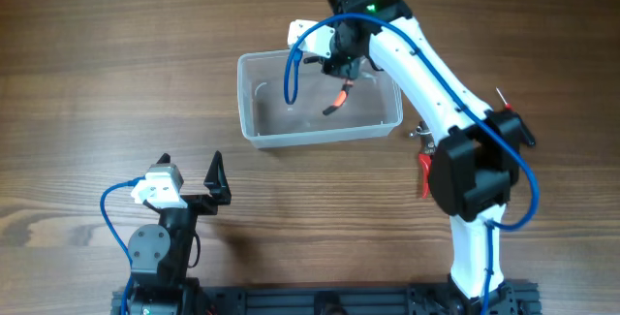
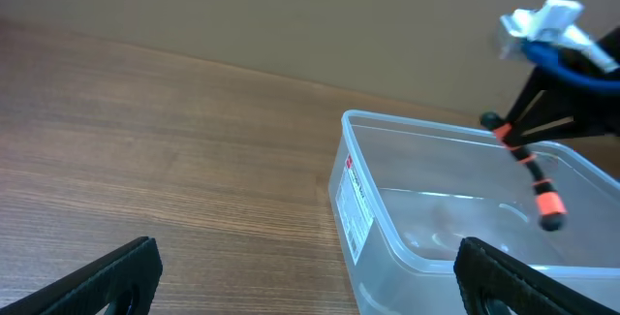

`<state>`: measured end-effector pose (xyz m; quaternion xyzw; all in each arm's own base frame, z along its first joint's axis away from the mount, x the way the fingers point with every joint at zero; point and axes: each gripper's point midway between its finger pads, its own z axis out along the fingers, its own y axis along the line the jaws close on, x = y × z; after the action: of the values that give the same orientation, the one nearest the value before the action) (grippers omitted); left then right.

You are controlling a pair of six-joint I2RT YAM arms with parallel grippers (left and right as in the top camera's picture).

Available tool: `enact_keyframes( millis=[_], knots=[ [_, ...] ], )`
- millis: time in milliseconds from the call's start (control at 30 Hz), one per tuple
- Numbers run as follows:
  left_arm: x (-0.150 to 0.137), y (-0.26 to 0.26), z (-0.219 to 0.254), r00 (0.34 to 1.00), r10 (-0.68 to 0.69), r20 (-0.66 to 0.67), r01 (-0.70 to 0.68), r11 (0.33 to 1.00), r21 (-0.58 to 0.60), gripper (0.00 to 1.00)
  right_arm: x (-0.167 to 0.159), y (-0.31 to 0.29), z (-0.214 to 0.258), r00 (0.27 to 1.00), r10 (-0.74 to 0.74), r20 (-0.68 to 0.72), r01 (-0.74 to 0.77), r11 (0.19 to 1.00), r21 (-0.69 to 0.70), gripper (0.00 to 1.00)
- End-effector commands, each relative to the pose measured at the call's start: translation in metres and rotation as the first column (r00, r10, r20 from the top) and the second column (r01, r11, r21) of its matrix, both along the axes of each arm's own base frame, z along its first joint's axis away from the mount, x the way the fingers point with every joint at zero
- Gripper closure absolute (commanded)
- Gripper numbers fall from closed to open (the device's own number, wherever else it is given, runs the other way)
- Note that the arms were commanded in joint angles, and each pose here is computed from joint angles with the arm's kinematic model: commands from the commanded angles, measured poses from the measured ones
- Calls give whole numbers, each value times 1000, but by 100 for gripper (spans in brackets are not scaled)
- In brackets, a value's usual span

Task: Pack container
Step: 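Carry the pliers into the container and release them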

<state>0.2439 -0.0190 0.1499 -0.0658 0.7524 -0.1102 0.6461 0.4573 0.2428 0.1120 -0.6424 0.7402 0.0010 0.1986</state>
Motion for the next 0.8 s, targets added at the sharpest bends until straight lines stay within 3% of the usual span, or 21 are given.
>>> enact_keyframes(
  millis=[0,67,100,133,200,367,433,533,633,700,767],
  knots=[
    [0,2,-2,1000,10,-4,-10,1000,-11,0,14,-4,3,996,-84,28,83,996,17,96],
    [0,2,-2,1000,10,-4,-10,1000,-11,0,15,-3,3,993,-115,22,114,993,30,87],
    [0,2,-2,1000,10,-4,-10,1000,-11,0,15,-3,3,990,-144,14,143,989,41,73],
    [0,2,-2,1000,10,-5,-10,1000,-11,0,15,-2,6,983,-184,6,183,981,58,51],
    [0,2,-2,1000,10,-5,-10,1000,-11,0,14,-3,14,960,-278,-22,279,956,95,27],
    [0,2,-2,1000,10,-5,-10,1000,-11,0,8,-18,53,867,-491,-86,498,846,188,29],
    [0,2,-2,1000,10,-5,-10,1000,-11,0,8,-36,78,823,-561,-92,566,792,228,36],
    [0,2,-2,1000,10,-4,-10,1000,-11,0,6,-84,122,673,-725,-149,728,611,311,35],
    [0,2,-2,1000,10,-4,-10,1000,-11,0,-2,-136,155,501,-831,-241,840,401,365,17],
    [0,2,-2,1000,10,-4,-10,1000,-11,0,-10,-169,167,447,-853,-268,866,338,369,15],
    [0,2,-2,1000,10,-4,-10,1000,-11,0,-14,-207,168,320,-896,-307,914,207,350,20]
  ],
)
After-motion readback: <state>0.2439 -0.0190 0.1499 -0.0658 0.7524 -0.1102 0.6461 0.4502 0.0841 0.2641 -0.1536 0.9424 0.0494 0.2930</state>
